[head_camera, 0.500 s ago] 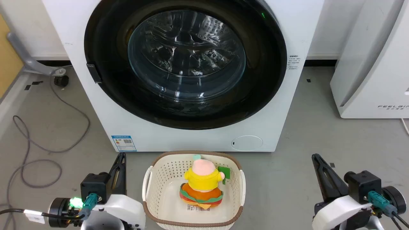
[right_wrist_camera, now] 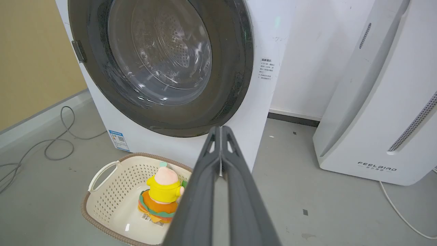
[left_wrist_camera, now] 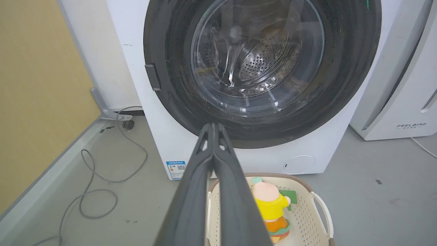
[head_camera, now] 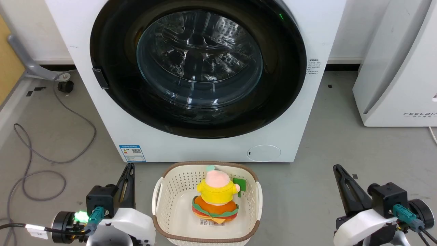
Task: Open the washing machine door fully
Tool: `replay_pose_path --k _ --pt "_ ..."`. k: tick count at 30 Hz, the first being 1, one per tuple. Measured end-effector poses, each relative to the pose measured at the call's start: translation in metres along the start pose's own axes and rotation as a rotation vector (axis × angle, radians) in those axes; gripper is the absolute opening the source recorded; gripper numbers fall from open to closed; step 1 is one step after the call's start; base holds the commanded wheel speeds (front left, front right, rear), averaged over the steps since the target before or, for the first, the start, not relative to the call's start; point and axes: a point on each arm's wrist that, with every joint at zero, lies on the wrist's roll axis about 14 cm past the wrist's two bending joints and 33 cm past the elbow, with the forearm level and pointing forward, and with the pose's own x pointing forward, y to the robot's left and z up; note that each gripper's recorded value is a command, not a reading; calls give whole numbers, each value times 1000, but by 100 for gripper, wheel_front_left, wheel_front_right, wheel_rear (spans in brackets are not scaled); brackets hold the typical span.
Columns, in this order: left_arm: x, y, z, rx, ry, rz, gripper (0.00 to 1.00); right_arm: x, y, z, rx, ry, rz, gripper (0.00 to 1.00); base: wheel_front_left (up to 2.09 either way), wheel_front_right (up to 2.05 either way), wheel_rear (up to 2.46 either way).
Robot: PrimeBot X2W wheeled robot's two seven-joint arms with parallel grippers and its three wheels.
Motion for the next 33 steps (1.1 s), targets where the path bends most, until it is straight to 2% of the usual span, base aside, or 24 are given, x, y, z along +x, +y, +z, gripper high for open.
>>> replay_pose_path --k 9,10,14,15,16,25,33 --pt "0 0 0 0 0 0 0 0 0 0 0 0 0 0 0 0 0" --pt "0 0 0 0 0 -1 100 0 0 0 0 0 0 100 0 0 0" --pt "0 -1 0 0 1 -2 100 0 0 0 1 1 -1 100 0 0 0" --pt "0 -1 -1 0 2 -4 100 0 0 0 2 1 -1 89 0 0 0" --pt "0 -2 -1 -1 2 -6 100 0 -1 -1 2 1 -2 0 0 0 0" --pt "1 -8 -3 -11 -3 -24 100 -2 -3 -3 27 -3 -8 0 0 0 0" --pt "0 -13 -3 -22 -12 -38 100 -2 -4 -1 134 -29 -14 0 0 0 0"
